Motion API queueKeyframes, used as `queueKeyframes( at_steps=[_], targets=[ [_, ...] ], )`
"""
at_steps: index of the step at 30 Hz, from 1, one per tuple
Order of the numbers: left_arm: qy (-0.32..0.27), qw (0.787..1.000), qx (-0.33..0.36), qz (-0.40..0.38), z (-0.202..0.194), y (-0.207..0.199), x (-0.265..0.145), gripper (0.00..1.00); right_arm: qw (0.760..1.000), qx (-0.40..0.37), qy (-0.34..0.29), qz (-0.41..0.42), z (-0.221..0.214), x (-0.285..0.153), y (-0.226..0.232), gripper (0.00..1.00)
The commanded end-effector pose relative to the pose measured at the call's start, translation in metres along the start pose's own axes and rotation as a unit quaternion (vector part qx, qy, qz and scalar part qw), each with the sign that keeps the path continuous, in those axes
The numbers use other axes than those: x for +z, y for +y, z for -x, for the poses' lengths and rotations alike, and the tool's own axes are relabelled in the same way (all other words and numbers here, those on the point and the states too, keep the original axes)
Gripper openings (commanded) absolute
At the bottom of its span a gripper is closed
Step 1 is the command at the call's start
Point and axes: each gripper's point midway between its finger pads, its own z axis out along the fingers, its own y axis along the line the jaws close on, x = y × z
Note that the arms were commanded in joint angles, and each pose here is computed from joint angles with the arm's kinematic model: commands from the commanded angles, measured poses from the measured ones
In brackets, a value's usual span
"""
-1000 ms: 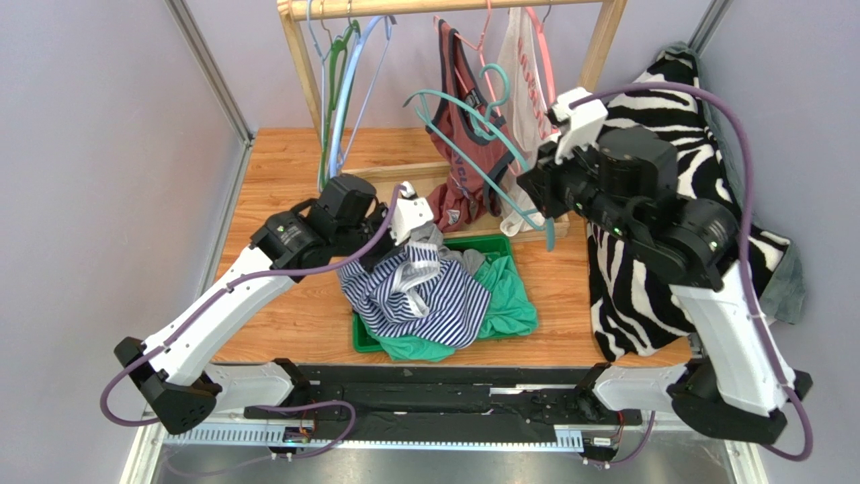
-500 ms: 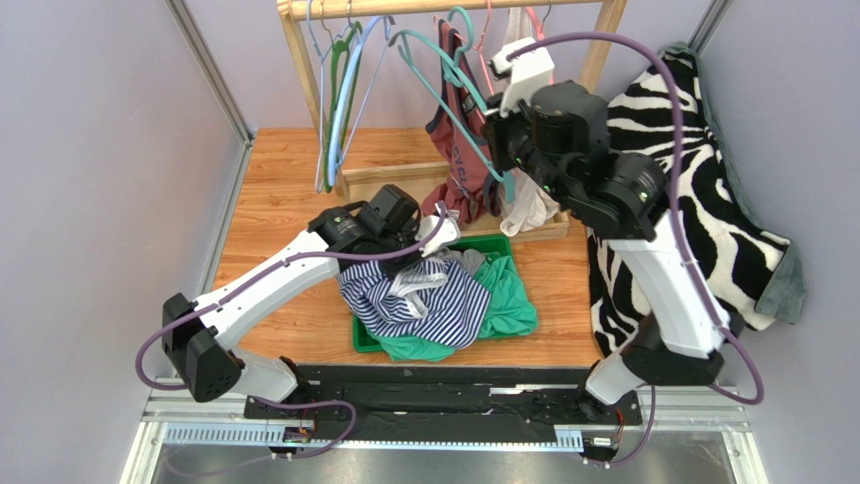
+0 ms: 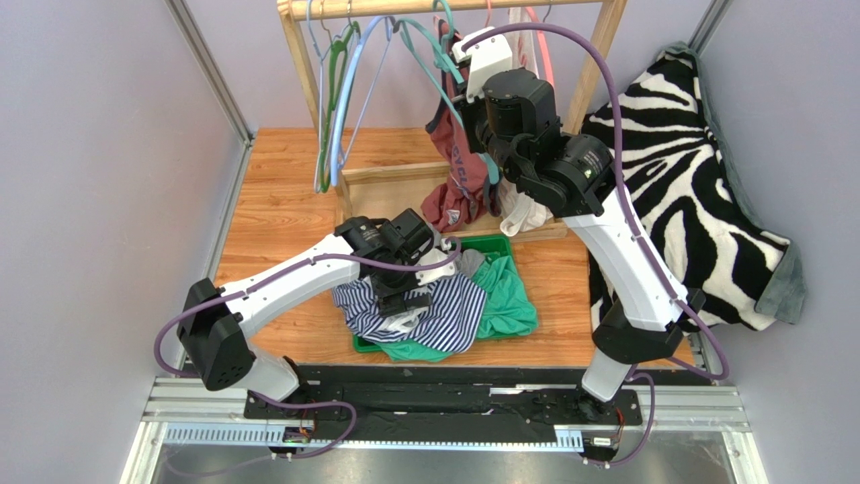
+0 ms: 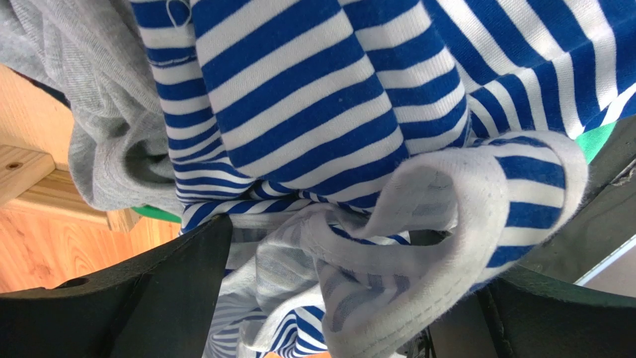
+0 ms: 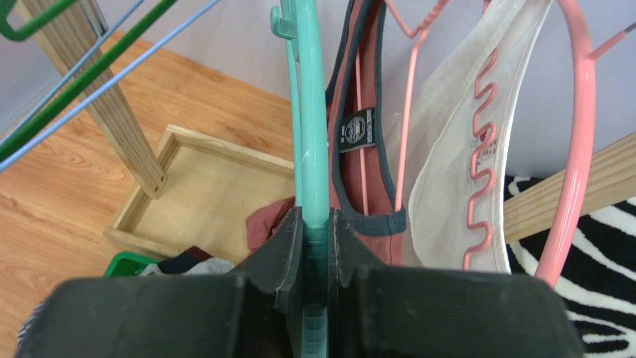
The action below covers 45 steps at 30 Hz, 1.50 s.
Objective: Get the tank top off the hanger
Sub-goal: Place the tank top in the bin, then place the hanger at the clothesline.
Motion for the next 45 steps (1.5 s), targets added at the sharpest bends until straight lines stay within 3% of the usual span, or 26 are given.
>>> queueKeyframes(
  at_steps=[1,6,11,14,21,24,30,45],
  targets=[
    [-0.024,0.999,-0.005,0.020,0.005,0.004,-0.024,0.98,0.997,0.021,-0.072,-0.024,0.042,-0.003,-0.011,0.00],
    [-0.098,0.994,-0.020,0.047,0.032,0.013,-0.087,0.98,0.996,0.012,-0.078,-0.034,0.045,0.008,-0.008,0.00],
    [-0.198,0.979,0.015,0.043,0.047,0.003,-0.162,0.99,0.995,0.008,-0.090,-0.046,0.051,0.017,-0.009,0.00],
    [-0.274,0.959,0.034,0.067,0.052,0.000,-0.208,0.99,0.994,0.012,-0.095,-0.046,0.052,0.023,-0.009,0.00],
    [-0.430,0.887,0.054,0.162,0.041,-0.003,-0.314,0.99,0.995,0.019,-0.089,-0.035,0.044,0.053,-0.002,0.00],
    [-0.456,0.867,0.050,0.192,0.034,0.000,-0.345,0.99,0.996,0.020,-0.084,-0.031,0.039,0.065,0.002,0.00],
    [-0.472,0.848,0.053,0.236,0.020,0.005,-0.374,0.99,0.996,0.012,-0.080,-0.032,0.034,0.075,0.006,0.00],
    [-0.464,0.839,0.019,0.282,0.024,0.030,-0.384,0.99,1.000,0.012,-0.017,0.012,-0.017,0.084,0.030,0.00]
  ],
)
